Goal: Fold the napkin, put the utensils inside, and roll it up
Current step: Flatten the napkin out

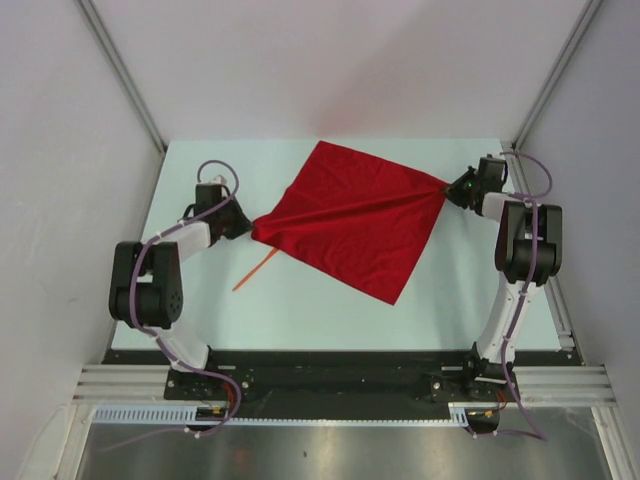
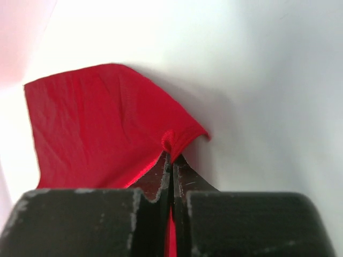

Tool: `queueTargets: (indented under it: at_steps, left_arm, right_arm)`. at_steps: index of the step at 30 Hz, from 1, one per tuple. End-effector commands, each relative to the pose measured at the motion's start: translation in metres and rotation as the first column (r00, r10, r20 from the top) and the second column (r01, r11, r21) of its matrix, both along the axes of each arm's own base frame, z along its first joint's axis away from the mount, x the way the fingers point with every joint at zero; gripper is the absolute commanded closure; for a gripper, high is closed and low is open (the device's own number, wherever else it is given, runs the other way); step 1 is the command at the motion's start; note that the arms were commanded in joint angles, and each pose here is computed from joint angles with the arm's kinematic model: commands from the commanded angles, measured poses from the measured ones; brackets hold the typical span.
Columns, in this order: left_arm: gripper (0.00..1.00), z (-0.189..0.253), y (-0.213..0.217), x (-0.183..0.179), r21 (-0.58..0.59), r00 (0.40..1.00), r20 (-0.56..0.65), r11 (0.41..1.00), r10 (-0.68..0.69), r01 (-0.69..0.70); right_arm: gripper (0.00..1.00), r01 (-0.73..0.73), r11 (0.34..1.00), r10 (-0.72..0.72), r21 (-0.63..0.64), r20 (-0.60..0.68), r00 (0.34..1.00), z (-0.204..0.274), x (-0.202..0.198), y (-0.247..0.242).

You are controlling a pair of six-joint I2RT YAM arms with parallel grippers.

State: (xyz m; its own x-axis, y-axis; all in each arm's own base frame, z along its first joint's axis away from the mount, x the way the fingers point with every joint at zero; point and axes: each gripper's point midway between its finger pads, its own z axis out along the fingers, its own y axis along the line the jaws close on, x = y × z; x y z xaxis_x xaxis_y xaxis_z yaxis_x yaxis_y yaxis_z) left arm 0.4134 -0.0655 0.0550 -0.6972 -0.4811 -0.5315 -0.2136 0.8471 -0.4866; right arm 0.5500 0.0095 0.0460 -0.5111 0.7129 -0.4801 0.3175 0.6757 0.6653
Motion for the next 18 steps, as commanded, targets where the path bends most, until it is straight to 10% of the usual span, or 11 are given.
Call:
queueTargets:
  at_steps: [1,4,8,18]
  left_arm:
    - [1.00,0.008,-0.019,0.015,0.030,0.997,0.031,0.998,-0.064,0.063]
    - [0.91,0.003,-0.020,0.014,0.039,0.997,0.009,0.997,-0.071,0.070]
    - [0.68,0.008,-0.019,0.015,0.047,0.997,0.028,0.997,-0.068,0.067]
    - [0.68,0.010,-0.023,0.013,0.023,0.996,0.052,0.997,-0.077,0.076]
  right_arm:
    - [0.94,0.042,0.980,-0.041,-0.193,0.009,0.999,0.030,-0.011,-0.028]
    - [0.58,0.046,0.973,-0.054,-0.224,-0.029,0.998,0.028,-0.018,-0.034]
    - [0.35,0.066,0.964,-0.079,-0.258,-0.041,0.996,0.035,-0.021,-0.045]
    - [0.28,0.001,0.918,-0.021,-0.397,-0.046,0.999,0.070,-0.061,-0.004]
